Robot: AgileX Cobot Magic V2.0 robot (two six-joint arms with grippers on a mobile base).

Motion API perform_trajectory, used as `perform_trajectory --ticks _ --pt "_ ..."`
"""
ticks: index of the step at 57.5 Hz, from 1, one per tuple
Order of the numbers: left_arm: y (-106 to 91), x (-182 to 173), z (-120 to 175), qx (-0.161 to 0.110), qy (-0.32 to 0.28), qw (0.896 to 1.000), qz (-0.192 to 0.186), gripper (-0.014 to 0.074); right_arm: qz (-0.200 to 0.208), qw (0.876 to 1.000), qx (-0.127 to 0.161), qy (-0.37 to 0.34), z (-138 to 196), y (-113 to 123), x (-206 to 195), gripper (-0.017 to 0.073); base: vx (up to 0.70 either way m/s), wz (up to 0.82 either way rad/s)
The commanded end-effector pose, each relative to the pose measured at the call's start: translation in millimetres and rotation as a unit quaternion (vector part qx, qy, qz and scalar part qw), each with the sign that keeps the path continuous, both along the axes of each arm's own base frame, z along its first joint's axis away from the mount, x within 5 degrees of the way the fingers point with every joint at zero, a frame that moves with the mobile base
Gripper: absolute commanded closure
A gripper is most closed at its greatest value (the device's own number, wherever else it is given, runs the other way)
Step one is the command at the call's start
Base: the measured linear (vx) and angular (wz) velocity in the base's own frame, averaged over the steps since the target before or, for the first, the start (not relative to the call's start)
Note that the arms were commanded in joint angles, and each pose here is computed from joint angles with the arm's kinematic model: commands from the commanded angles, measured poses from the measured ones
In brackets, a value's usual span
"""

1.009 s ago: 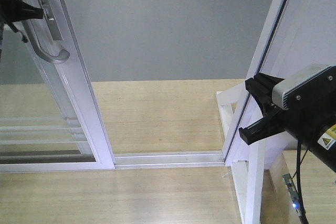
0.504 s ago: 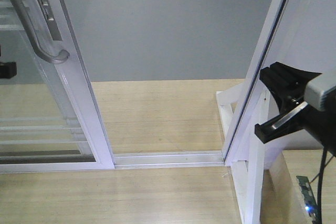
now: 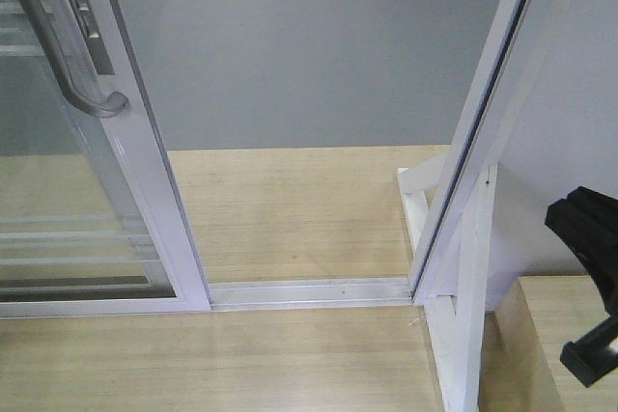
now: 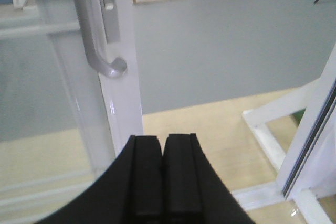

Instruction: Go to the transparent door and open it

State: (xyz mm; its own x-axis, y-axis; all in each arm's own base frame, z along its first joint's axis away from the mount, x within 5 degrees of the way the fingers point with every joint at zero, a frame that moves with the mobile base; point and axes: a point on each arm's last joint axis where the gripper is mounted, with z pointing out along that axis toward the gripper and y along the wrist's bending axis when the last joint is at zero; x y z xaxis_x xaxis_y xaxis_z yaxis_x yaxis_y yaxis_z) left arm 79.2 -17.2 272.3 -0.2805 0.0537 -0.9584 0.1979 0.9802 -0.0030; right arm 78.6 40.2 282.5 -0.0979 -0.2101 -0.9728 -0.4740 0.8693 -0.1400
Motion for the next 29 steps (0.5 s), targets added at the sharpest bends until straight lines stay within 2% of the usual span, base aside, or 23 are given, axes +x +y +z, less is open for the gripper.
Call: perform_trajectory --ticks 1,12,18,29 --pt "-1.3 -5.8 16.1 -0.031 -0.05 0.998 -0.001 0.0591 -0.005 0.998 0.018 -0.055 16.3 -2.0 -1.6 0.0564 0.0 0.0" --pt "-4.5 -7.5 16.2 -0.068 -0.042 0.997 -0.011 0.0591 -0.005 0.998 0.038 -0.054 17.9 -1.4 -1.5 0.0564 0.0 0.0" --pt "-5.8 -7.7 16.8 -0.095 -0.039 0.995 -0.012 0.0591 -0.005 0.998 0.039 -0.053 17.8 -1.4 -1.5 0.0564 0.0 0.0" --pt "-6.1 -7.8 16.6 -0.097 -0.037 0.995 -0.013 0.0591 -0.005 0.998 0.038 -0.054 17.8 -1.4 -1.5 0.0564 0.0 0.0"
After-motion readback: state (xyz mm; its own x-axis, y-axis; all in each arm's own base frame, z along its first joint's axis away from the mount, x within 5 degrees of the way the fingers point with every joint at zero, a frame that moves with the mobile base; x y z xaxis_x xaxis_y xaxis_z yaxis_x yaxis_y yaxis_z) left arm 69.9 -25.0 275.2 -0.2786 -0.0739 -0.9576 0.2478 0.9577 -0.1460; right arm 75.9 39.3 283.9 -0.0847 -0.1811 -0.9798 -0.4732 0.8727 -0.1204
